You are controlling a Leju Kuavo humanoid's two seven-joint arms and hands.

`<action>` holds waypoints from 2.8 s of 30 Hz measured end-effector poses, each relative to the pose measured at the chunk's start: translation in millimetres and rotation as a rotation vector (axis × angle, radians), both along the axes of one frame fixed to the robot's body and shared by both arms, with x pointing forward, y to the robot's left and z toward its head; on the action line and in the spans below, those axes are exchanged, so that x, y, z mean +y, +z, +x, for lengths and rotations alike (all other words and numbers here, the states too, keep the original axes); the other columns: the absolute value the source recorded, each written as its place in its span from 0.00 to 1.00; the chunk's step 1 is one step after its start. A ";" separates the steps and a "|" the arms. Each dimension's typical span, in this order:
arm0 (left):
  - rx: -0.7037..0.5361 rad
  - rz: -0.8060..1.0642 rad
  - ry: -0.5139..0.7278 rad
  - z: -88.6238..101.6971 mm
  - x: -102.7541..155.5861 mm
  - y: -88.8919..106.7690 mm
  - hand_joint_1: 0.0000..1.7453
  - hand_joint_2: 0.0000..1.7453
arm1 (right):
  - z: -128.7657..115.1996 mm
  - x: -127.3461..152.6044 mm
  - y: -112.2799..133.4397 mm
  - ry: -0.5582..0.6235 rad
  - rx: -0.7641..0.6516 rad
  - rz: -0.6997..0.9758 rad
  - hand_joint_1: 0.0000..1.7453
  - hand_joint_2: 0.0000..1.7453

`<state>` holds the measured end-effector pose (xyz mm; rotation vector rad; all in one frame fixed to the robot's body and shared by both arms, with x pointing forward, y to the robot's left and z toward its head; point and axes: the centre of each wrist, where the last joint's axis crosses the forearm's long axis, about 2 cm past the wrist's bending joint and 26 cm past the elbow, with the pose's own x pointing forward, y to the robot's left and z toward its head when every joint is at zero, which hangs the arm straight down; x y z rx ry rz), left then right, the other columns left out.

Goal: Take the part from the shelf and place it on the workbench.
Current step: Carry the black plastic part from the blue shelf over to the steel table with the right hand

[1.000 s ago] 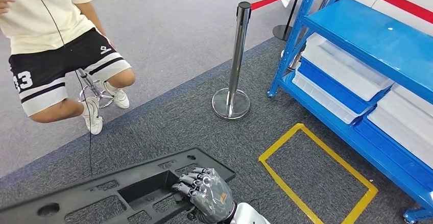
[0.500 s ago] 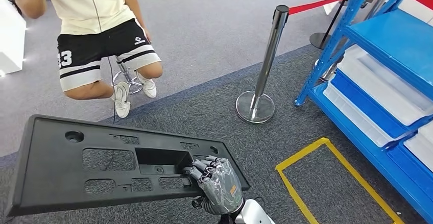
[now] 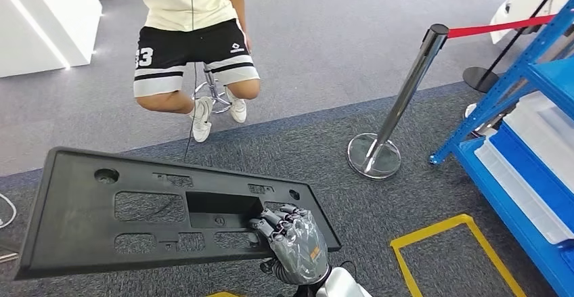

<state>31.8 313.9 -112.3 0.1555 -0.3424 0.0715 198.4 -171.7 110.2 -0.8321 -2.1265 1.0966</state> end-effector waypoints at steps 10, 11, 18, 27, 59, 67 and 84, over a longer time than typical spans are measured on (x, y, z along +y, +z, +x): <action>-0.001 -0.009 -0.037 3.8 2.4 0.4 0.00 1.00 | 15.9 -6.5 24.0 0.023 -0.119 -0.105 1.00 1.00; 0.000 -0.010 -0.039 3.5 2.5 0.4 0.00 1.00 | 16.8 -7.2 24.9 0.024 -0.125 -0.113 1.00 1.00; 0.009 -0.010 -0.055 3.9 4.2 0.5 0.00 1.00 | 36.6 -11.7 47.3 0.038 -0.176 -0.183 1.00 1.00; 0.015 -0.015 -0.083 5.2 4.2 0.6 0.00 1.00 | 56.3 -13.3 66.1 0.084 -0.165 -0.295 1.00 1.00; 0.014 -0.013 -0.140 11.3 6.9 1.4 0.00 1.00 | 145.4 25.6 118.9 0.126 -0.124 -0.607 1.00 1.00; 0.022 -0.017 -0.140 8.8 6.3 1.1 0.00 1.00 | 149.4 35.3 120.0 0.133 -0.122 -0.625 1.00 1.00; 0.016 -0.017 -0.140 9.6 6.5 1.2 0.00 1.00 | 150.5 41.4 110.2 0.135 -0.095 -0.637 1.00 1.00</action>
